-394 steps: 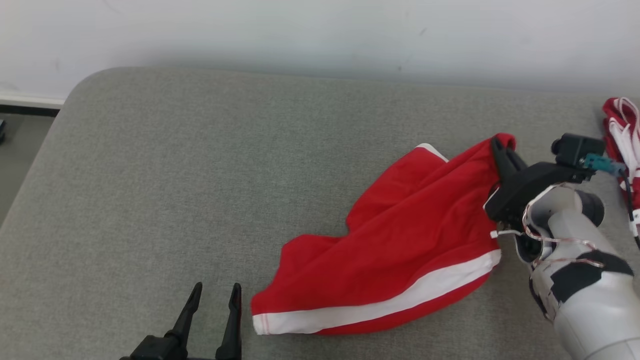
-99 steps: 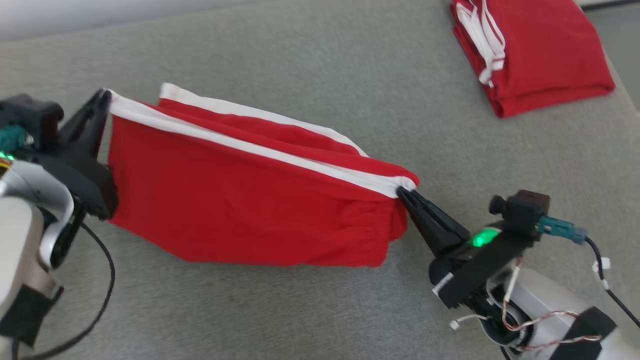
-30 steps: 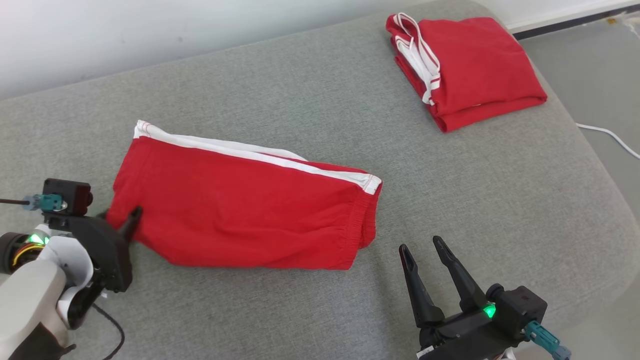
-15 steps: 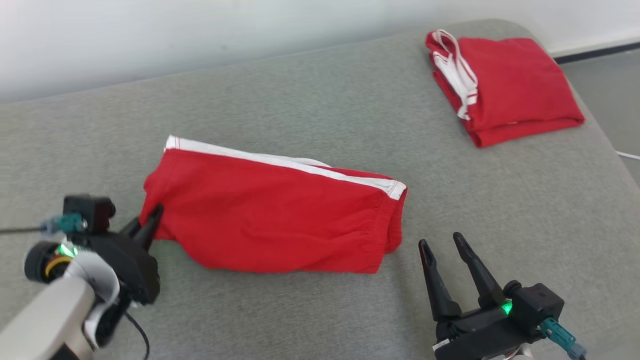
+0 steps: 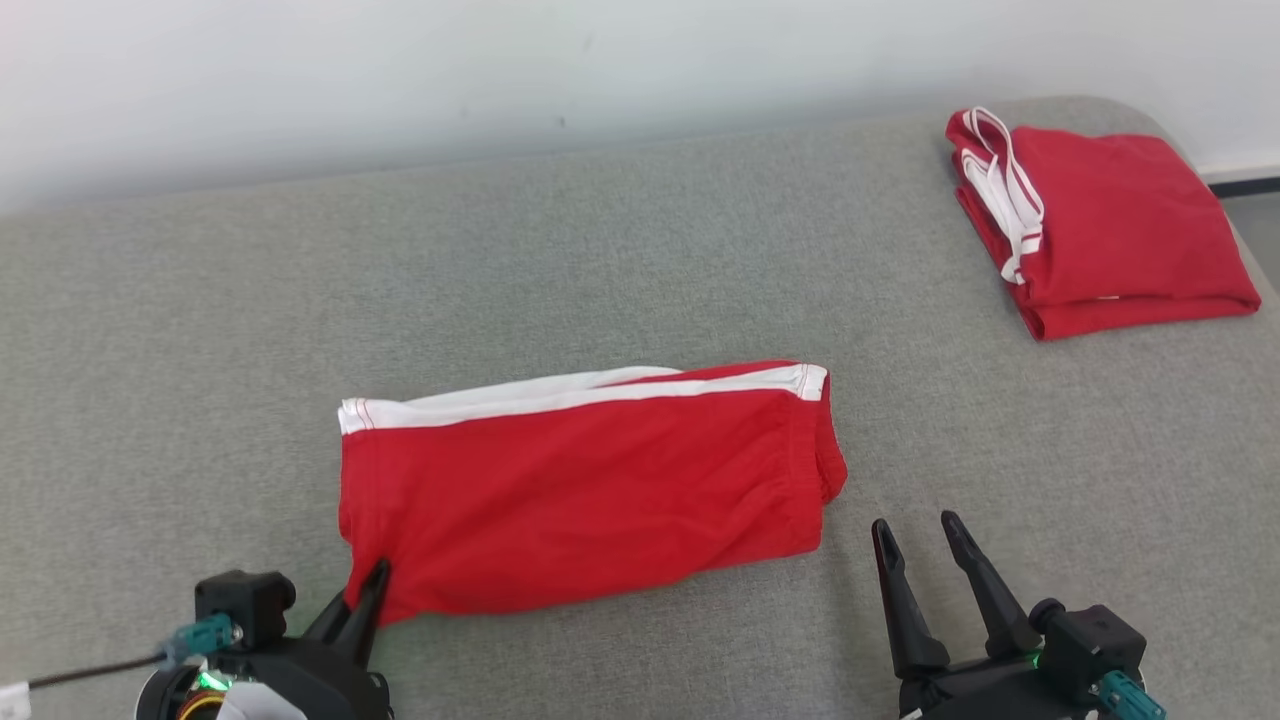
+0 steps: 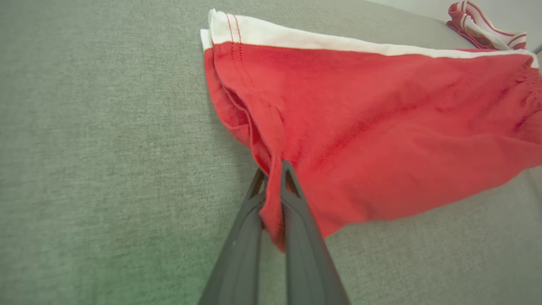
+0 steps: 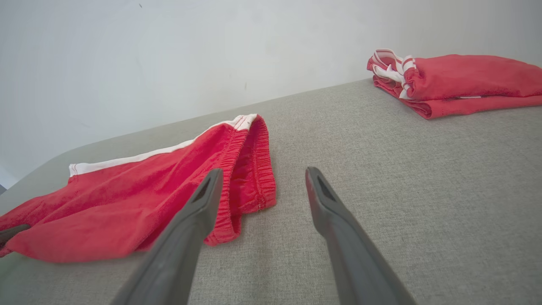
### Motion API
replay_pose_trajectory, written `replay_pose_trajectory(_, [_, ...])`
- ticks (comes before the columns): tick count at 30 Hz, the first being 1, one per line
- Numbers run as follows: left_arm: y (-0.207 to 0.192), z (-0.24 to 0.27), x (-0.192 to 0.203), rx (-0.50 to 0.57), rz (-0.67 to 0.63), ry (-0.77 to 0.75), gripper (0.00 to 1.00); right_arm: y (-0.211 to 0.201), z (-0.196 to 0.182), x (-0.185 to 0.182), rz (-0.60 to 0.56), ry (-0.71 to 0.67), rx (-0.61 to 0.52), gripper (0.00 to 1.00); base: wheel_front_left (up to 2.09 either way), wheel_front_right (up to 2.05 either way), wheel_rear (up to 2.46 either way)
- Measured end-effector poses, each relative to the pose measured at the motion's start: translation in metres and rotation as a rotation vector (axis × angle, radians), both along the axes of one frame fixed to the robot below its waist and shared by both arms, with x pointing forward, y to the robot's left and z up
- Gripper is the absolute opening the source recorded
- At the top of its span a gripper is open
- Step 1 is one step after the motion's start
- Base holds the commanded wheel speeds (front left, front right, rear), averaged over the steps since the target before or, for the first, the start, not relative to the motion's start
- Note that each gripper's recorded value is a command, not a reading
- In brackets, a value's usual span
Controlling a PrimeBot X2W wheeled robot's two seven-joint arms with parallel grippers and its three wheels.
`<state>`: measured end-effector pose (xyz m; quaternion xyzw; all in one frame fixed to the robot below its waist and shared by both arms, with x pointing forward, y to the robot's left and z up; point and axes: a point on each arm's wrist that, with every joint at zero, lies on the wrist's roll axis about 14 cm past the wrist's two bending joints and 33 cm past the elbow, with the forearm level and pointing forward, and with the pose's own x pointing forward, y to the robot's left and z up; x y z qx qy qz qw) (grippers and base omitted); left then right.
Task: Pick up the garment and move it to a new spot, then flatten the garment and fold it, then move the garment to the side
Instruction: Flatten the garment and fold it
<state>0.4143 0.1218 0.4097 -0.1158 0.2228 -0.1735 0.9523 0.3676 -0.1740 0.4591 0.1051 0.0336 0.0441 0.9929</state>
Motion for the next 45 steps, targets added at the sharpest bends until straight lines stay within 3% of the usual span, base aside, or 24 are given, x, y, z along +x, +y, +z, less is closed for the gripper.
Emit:
replay_pose_trajectory(1, [0.002,0.002,-0.001,0.014,0.007,-0.019,0.04,0.001,0.0,-0.001,0.004,0.002,0.001,1.0,0.0,0.0,0.0])
replay_pose_trajectory(2, [0.005,0.005,-0.001,0.022,0.018,-0.04,0.51,0.002,0.0,-0.002,0.006,0.002,0.0,1.0,0.0,0.0,0.0])
replay_pose_trajectory(3, [0.006,0.009,0.0,0.021,0.025,-0.061,0.51,0.003,0.0,-0.002,0.009,-0.001,-0.001,1.0,0.0,0.0,0.0])
replay_pose_trajectory(4, [0.008,0.014,0.002,0.018,0.039,-0.089,1.0,0.004,0.001,-0.002,0.011,-0.003,-0.002,1.0,0.0,0.0,0.0])
replay_pose_trajectory(11, [0.028,0.06,0.015,0.026,0.165,-0.285,1.0,0.001,0.01,0.0,0.006,-0.033,-0.006,1.0,0.0,0.0,0.0])
replay_pose_trajectory(21, [0.056,0.09,-0.011,0.092,0.331,-0.461,1.0,-0.001,0.011,-0.001,-0.006,-0.037,-0.005,1.0,0.0,0.0,0.0])
replay_pose_trajectory(29, [0.062,0.076,-0.044,0.173,0.359,-0.455,1.0,0.003,0.004,-0.005,-0.004,-0.013,0.005,1.0,0.0,0.0,0.0])
replay_pose_trajectory(37, [0.081,0.068,-0.058,0.174,0.405,-0.428,1.0,0.009,-0.003,-0.005,0.022,0.006,-0.015,1.0,0.0,0.0,0.0])
replay_pose_trajectory(45, [0.088,0.068,-0.064,0.185,0.423,-0.431,1.0,0.024,0.001,0.025,0.102,-0.009,-0.084,1.0,0.0,0.0,0.0])
